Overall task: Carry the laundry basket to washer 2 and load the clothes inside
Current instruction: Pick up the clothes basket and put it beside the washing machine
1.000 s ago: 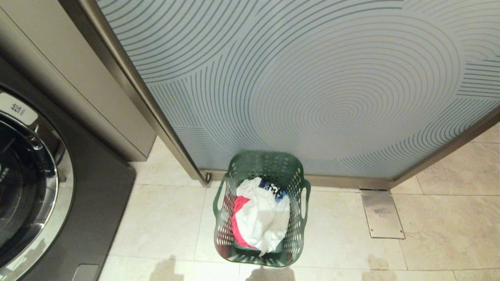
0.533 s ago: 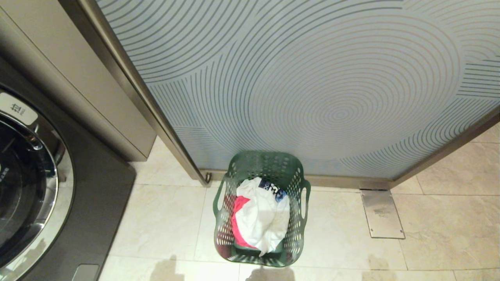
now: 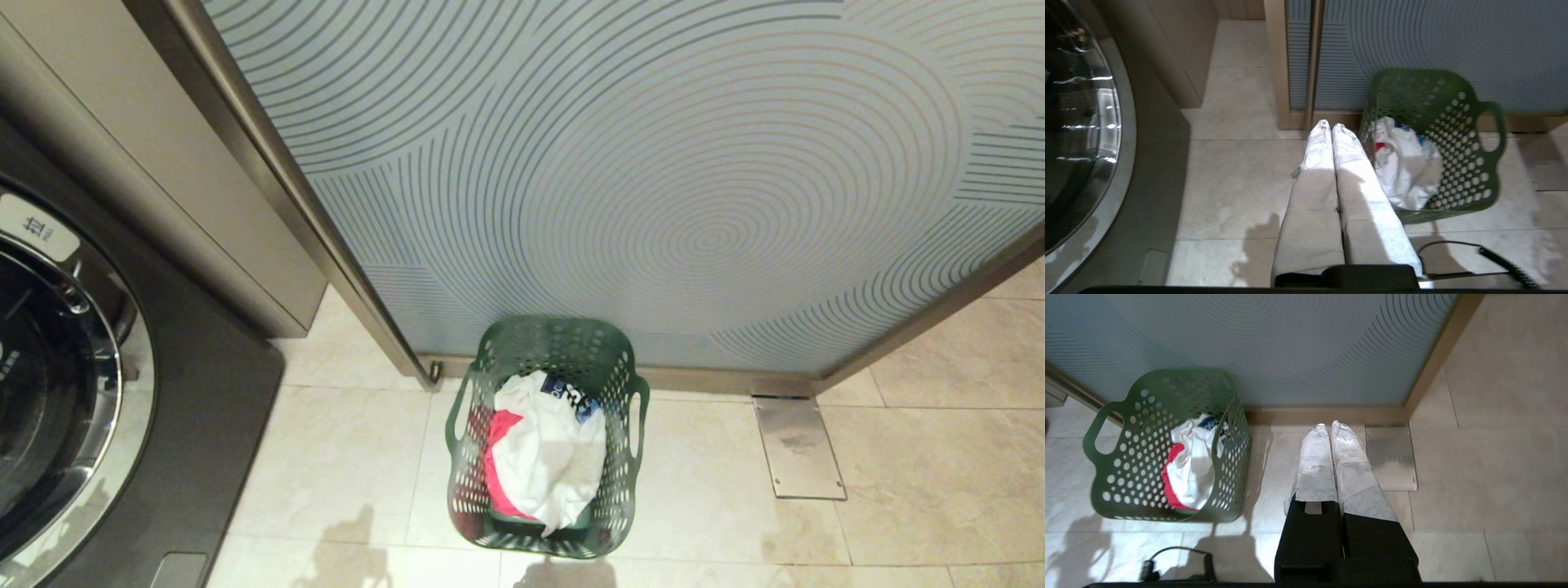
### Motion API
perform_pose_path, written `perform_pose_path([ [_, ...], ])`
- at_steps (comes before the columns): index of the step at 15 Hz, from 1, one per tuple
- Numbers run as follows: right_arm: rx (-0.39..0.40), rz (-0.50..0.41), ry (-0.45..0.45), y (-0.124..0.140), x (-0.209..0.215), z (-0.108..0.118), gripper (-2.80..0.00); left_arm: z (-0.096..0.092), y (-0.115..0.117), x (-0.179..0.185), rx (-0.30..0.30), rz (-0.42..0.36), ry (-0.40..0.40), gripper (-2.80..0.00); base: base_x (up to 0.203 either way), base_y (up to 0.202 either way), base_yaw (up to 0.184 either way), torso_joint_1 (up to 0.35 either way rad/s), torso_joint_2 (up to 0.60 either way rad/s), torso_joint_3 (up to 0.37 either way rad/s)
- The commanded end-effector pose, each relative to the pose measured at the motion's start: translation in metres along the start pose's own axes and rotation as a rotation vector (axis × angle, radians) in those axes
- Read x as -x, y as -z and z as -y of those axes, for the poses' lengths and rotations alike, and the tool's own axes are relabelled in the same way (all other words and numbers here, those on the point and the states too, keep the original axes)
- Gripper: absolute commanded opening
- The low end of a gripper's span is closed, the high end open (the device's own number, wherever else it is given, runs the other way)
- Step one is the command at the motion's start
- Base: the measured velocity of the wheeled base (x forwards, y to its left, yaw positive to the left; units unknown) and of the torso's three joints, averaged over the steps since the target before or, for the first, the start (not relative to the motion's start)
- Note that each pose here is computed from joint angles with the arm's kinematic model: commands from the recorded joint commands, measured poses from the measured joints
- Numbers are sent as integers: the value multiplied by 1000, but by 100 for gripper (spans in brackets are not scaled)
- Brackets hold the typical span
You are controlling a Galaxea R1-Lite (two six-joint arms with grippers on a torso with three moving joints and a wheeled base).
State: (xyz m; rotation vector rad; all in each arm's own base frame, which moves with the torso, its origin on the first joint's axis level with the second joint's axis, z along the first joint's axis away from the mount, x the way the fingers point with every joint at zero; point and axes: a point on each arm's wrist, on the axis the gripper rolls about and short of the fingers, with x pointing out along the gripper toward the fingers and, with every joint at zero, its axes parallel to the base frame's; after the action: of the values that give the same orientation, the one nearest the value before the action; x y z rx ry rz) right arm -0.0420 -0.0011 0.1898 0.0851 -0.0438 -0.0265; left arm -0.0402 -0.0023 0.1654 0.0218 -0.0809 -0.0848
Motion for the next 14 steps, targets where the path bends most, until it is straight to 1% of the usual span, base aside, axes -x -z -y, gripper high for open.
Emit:
perform_pose_path([
  [1,-63,-253,28,-32,-53,-5,-280,-4,-41,-43,41,-191,35,-280,0,0,0,0,0,0],
  [2,-106,-348,46,-37,-76,-6,-280,-6,-48,-66,63,-285,63,-280,0,0,0,0,0,0],
  [3,-146,-435,59,-39,-98,-7,-280,-7,-49,-91,86,-387,86,-280,0,0,0,0,0,0],
  [4,-177,-508,62,-38,-118,-8,-280,-9,-46,-112,108,-482,104,-280,0,0,0,0,0,0],
  [6,-244,-640,45,-31,-158,-11,-280,-11,-27,-155,152,-681,141,-280,0,0,0,0,0,0],
  [7,-282,-687,41,-26,-175,-12,-280,-9,-16,-173,166,-759,165,-280,0,0,0,0,0,0],
  [8,-313,-732,42,-18,-190,-13,-280,-7,-3,-189,174,-819,189,-280,0,0,0,0,0,0],
  [10,-354,-815,44,2,-218,-13,-280,2,24,-221,182,-898,230,-280,0,0,0,0,0,0],
  [11,-376,-849,47,13,-233,-14,0,8,37,-236,174,-926,246,0,0,0,0,0,0,0],
  [12,-399,-864,35,22,-247,-15,0,16,50,-249,160,-946,260,0,0,0,0,0,0,0],
  [14,-444,-875,-42,34,-268,-23,0,34,65,-269,135,-955,292,0,0,0,0,0,0,0],
])
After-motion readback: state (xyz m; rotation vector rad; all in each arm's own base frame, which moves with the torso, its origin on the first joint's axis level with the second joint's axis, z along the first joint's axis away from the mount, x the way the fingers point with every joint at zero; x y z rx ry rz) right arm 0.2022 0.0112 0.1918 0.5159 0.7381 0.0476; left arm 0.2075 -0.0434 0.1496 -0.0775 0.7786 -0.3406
